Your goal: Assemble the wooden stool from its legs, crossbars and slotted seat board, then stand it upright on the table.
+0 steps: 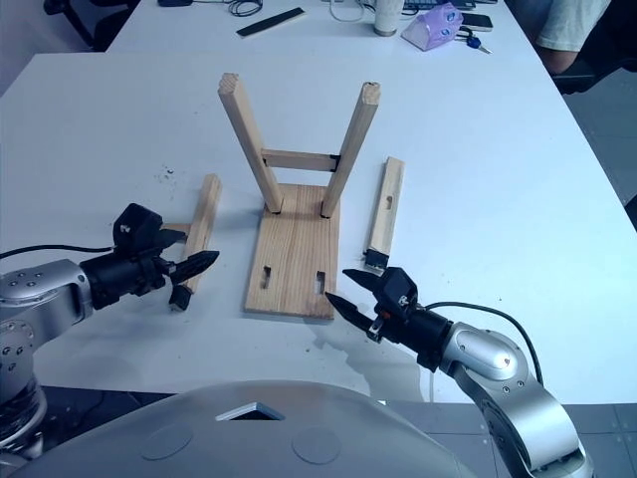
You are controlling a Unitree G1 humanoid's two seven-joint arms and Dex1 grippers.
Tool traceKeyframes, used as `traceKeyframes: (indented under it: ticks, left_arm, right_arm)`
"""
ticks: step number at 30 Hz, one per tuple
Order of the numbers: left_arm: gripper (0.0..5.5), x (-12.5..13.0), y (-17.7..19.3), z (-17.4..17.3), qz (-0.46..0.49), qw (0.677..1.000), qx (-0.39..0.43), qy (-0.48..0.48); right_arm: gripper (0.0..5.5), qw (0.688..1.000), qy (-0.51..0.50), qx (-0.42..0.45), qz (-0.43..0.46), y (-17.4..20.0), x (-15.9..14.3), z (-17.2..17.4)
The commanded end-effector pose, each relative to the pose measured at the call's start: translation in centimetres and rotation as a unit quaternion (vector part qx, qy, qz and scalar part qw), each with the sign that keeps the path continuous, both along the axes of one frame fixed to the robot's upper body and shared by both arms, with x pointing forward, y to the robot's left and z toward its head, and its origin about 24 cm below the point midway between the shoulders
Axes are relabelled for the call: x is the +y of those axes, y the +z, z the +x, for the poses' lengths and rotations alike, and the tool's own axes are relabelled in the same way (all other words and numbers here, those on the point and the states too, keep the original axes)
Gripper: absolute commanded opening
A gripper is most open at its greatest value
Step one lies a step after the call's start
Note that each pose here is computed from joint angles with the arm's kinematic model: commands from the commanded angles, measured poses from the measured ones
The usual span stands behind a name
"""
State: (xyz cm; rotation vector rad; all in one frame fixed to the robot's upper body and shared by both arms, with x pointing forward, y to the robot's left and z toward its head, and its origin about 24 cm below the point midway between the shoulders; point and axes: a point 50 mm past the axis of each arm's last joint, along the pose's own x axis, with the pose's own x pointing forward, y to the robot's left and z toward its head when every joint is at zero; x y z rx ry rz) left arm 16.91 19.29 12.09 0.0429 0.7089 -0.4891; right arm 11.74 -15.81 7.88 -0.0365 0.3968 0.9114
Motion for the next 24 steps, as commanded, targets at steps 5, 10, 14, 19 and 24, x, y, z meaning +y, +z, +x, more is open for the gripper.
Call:
traceKeyframes:
  ticks: [5,10,14,19,24]
  left_arm:
    - [4.11,0.8,-3.5,-1.4,0.043,0.992,0.08,0.093]
    - [3.67,1.7,-6.2,-2.7,0.081,0.984,0.131,0.088]
    - [3.02,2.6,-7.3,-2.1,0.088,0.983,0.123,0.1]
    - [2.25,3.5,-7.7,-0.2,0.086,0.985,0.085,0.122]
    - [1.54,5.2,-7.0,2.8,0.108,0.98,0.007,0.17]
  right_arm:
    - [2.39,1.0,0.012,-0.004,-0.01,0.3,-0.3,0.2]
    - [2.39,1.0,0.015,-0.006,-0.012,0.3,-0.2,0.5]
    - [2.39,1.0,0.016,-0.008,-0.012,0.2,-0.1,0.7]
    - [2.39,1.0,0.016,-0.009,-0.018,0.0,-0.1,0.8]
    - [2.39,1.0,0.008,-0.018,-0.024,0.0,-0.2,1.2]
